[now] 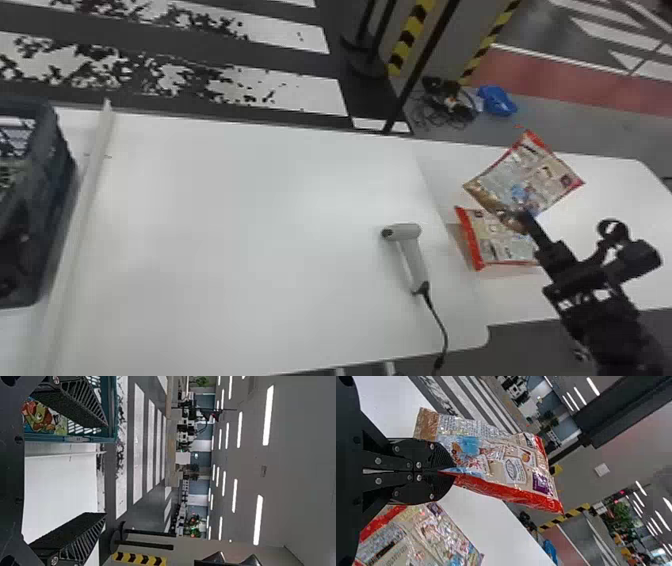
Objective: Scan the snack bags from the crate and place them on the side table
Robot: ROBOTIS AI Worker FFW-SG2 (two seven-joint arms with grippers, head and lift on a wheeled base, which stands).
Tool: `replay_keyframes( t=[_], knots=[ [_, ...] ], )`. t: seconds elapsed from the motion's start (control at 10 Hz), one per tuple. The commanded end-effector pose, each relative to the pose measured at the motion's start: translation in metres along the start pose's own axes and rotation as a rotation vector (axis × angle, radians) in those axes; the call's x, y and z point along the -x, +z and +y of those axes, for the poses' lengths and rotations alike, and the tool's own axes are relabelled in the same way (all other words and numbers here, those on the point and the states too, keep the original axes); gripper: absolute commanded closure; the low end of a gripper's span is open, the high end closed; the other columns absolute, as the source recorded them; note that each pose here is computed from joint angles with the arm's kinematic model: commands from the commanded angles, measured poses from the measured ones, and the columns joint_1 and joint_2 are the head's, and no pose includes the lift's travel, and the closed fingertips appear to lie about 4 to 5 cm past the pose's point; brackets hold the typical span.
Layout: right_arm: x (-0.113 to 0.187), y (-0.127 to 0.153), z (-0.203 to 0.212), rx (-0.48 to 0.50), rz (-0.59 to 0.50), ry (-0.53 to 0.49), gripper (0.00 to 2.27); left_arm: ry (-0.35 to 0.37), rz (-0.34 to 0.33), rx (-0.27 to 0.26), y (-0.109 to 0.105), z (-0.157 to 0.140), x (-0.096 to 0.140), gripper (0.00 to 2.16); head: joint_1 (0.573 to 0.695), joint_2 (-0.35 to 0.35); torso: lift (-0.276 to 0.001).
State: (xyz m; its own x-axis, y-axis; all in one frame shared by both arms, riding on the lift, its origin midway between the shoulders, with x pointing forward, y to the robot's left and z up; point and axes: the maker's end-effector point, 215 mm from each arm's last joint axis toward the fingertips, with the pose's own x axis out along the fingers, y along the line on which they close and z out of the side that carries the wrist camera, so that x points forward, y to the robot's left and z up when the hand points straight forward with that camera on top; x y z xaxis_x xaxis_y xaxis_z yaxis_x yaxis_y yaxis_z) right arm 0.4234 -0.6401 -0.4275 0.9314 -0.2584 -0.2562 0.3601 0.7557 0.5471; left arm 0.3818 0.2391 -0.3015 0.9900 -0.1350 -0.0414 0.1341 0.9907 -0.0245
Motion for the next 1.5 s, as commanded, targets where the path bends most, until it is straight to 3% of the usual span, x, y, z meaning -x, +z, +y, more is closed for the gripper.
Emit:
replay_keyframes(
  t=[0.0, 0.1, 0.2, 0.3, 0.4, 0.7, 1.0, 1.2, 1.4],
  knots=[
    [-0.006, -0.008, -0.031, -0.003, -0.011, -0.079, 2.05, 0.002, -0.003, 0.001, 0.001, 0.0, 0.0, 0.08, 0.695, -0.35, -0.094],
    [-0.008, -0.018, -0.046, 0.007, 0.016, -0.142, 1.87, 0.002, -0.002, 0.002, 0.0, 0.0, 0.0, 0.08, 0.695, -0.35, -0.094],
    [-0.011, -0.028, -0.052, 0.014, 0.041, -0.172, 1.41, 0.002, -0.002, 0.002, 0.0, 0.0, 0.0, 0.08, 0.695, -0.35, -0.094],
    [-0.012, -0.035, -0.057, 0.006, 0.054, -0.188, 0.59, 0.002, -0.004, 0.003, 0.001, 0.0, 0.0, 0.08, 0.695, -0.35, -0.094],
    [-0.013, -0.038, -0.056, 0.001, 0.065, -0.189, 0.06, 0.003, -0.004, 0.003, 0.001, 0.001, 0.0, 0.08, 0.695, -0.35, -0.094],
    [-0.013, -0.039, -0.057, 0.0, 0.061, -0.199, 0.05, 0.003, -0.003, 0.005, 0.0, 0.001, 0.0, 0.08, 0.695, -0.35, -0.094],
    [-0.002, -0.007, -0.037, 0.102, -0.031, -0.183, 0.06, 0.004, -0.008, 0.002, 0.003, 0.001, 0.0, 0.08, 0.695, -0.35, -0.094],
    [0.017, 0.016, 0.013, 0.249, -0.12, -0.129, 0.06, 0.002, -0.009, 0.0, 0.003, 0.0, -0.001, 0.08, 0.695, -0.35, -0.094],
    [0.051, 0.021, 0.092, 0.386, -0.251, -0.012, 0.06, 0.003, -0.007, -0.002, 0.002, -0.001, -0.001, 0.08, 0.695, -0.35, -0.094]
  ],
)
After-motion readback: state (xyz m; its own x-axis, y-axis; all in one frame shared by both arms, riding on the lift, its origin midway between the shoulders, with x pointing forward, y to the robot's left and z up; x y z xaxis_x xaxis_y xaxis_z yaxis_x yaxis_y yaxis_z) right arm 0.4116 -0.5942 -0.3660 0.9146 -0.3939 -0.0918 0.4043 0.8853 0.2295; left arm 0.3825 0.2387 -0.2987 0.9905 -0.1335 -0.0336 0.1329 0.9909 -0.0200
